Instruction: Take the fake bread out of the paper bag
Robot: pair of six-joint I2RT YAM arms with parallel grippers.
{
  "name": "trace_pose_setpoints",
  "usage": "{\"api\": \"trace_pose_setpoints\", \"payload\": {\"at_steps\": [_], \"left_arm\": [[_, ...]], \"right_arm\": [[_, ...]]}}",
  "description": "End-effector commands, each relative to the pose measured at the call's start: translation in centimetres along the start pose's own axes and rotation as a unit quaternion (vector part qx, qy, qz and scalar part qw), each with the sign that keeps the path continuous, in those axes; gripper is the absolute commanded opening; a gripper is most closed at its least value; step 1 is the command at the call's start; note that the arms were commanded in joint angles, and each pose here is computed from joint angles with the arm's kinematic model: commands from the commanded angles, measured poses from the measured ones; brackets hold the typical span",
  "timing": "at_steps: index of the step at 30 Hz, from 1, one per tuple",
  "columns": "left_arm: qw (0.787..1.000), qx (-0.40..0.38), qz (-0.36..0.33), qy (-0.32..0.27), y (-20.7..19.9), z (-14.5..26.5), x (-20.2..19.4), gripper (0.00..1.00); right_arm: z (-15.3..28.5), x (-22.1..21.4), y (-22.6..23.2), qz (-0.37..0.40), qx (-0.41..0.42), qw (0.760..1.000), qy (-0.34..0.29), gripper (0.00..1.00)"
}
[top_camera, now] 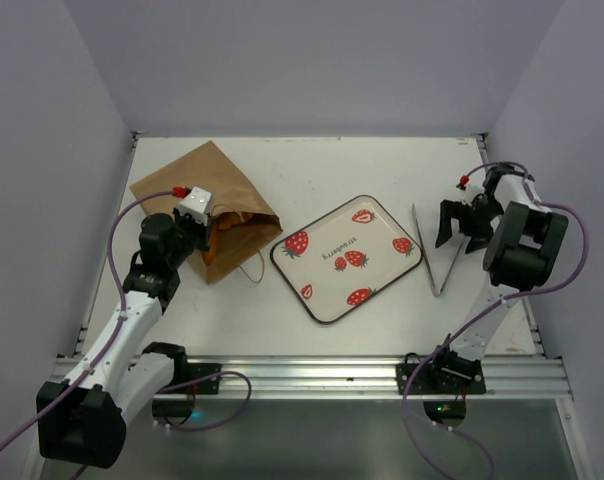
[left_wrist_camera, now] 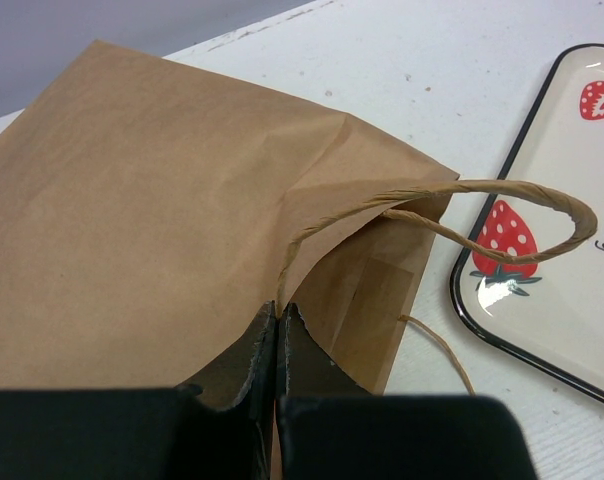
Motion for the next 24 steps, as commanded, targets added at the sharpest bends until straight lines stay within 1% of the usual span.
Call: {"api": "trace_pose_setpoints", "payload": {"at_steps": [1,2,6,10,14,18,20,24], "left_arm": [[1.000,-0.007,-0.004,-0.011,0.1,0.1,1.2,0.00],[1.000,-0.008,-0.004,-0.012,0.1,0.1,1.2,0.00],[1.000,-0.008,-0.004,-0.013,0.1,0.1,1.3,0.00],[1.000,-0.010,-0.004,-0.016,0.0,0.1,1.3,0.00],[1.000,-0.008,-0.004,-0.016,0.1,0.2,1.4,0.00],[1.000,-0.008,-0.005,-0.017,0.1,0.2,1.4,0.00],[1.000,-0.007,-0.005,-0.018,0.1,0.3,1.4,0.00],[1.000,-0.008,-0.005,-0.019,0.1,0.3,1.5,0.00]], "right_arm": [[3.8,-2.0,0.1,0.075,-0.021,0.996,-0.034,0.99],[4.6,-2.3,0.3,0.082,-0.025,0.995,-0.049,0.99],[4.5,-4.3,0.6,0.094,-0.013,0.995,-0.035,0.99],[3.7,-5.9,2.2,0.116,-0.015,0.993,-0.024,0.99],[2.8,-6.3,3.0,0.119,-0.046,0.991,-0.036,0.99],[1.9,-6.7,2.9,0.115,-0.108,0.986,-0.044,0.99],[1.9,-6.7,3.1,0.114,-0.122,0.985,-0.055,0.99],[1.5,-7.1,3.3,0.115,-0.138,0.983,-0.049,0.99]]}}
Point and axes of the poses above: each gripper's point midway between its finger pads, its own z axis back along the fingers, its own y axis along the line the jaws close on, x = y × z, the point moved 8 cm from there along z, back along the fingers, and after that the axes turned 13 degrees about -z, right-handed, at the moved point
